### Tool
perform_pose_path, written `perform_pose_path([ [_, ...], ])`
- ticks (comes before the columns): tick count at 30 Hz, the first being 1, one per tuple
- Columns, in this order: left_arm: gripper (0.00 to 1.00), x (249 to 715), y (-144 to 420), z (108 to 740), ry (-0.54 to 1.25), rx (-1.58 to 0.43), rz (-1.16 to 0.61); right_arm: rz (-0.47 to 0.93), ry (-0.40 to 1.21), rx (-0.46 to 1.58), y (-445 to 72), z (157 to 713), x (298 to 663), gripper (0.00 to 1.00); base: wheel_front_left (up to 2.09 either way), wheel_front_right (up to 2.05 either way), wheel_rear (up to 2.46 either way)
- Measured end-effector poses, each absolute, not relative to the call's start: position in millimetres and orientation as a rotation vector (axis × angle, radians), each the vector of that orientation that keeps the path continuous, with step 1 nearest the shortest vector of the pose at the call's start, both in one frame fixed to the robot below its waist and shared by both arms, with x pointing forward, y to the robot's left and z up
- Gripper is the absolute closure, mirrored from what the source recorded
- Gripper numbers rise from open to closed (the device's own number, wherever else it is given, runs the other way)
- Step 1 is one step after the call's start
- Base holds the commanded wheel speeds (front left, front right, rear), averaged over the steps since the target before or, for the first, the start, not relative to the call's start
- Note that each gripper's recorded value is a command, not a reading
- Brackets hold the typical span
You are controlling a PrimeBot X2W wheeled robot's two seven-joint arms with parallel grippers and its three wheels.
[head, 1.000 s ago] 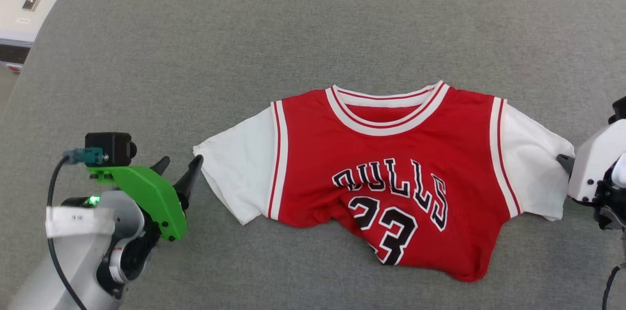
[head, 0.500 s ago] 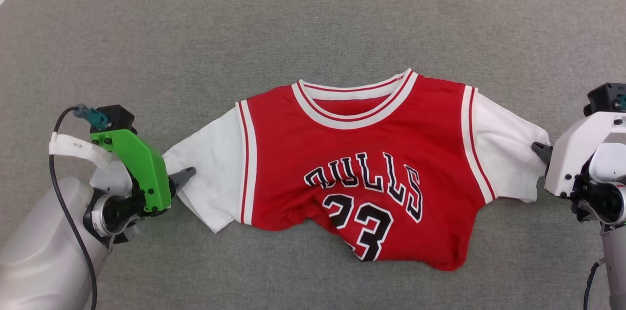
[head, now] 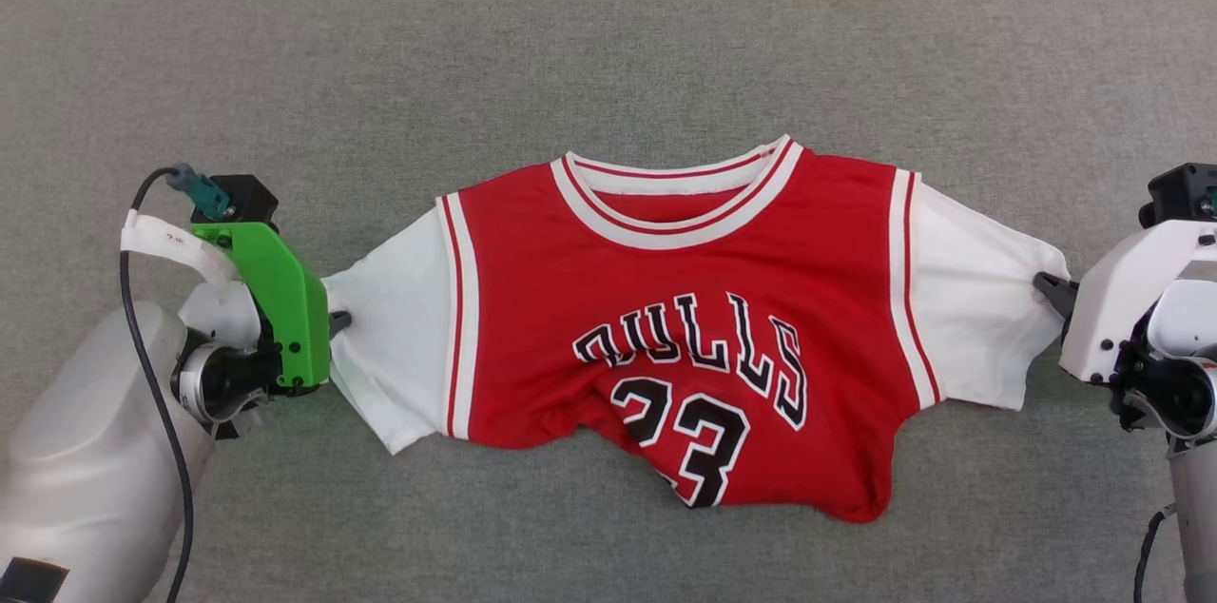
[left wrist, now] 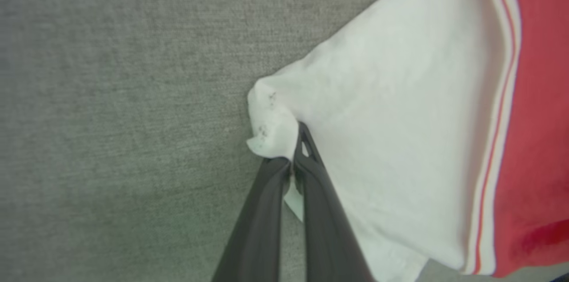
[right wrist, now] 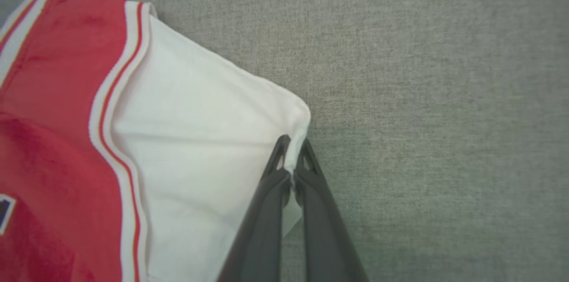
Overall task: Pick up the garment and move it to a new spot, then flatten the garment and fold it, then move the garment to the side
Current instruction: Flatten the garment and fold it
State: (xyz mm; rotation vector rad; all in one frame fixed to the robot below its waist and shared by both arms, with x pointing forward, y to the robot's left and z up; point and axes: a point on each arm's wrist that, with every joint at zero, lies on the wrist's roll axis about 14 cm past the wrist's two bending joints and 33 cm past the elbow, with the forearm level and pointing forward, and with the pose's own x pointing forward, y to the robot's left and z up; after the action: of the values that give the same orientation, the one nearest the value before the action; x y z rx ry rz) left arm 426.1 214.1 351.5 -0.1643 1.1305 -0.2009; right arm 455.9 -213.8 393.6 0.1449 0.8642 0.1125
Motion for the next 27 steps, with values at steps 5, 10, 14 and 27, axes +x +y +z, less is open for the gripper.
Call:
perform_pose_path([
  [5,1.00,440.7,216.8,373.1,1.002,-0.107,-0.204,0.113,0.813,0.130,-215.1,407.3,460.6,1.00,0.00,0.00,0.00],
  [10,1.00,469.4,228.9,424.0,0.819,-0.044,-0.166,0.116,0.746,0.095,-217.2,428.4,467.2,1.00,0.00,0.00,0.00],
  [14,1.00,489.7,237.5,473.5,0.670,0.019,-0.140,0.120,0.687,0.071,-217.2,451.3,477.5,1.00,0.00,0.00,0.00],
  [27,1.00,564.4,243.8,623.7,0.150,0.139,-0.061,0.098,0.274,-0.009,-219.3,595.0,563.2,1.00,0.00,0.00,0.00],
])
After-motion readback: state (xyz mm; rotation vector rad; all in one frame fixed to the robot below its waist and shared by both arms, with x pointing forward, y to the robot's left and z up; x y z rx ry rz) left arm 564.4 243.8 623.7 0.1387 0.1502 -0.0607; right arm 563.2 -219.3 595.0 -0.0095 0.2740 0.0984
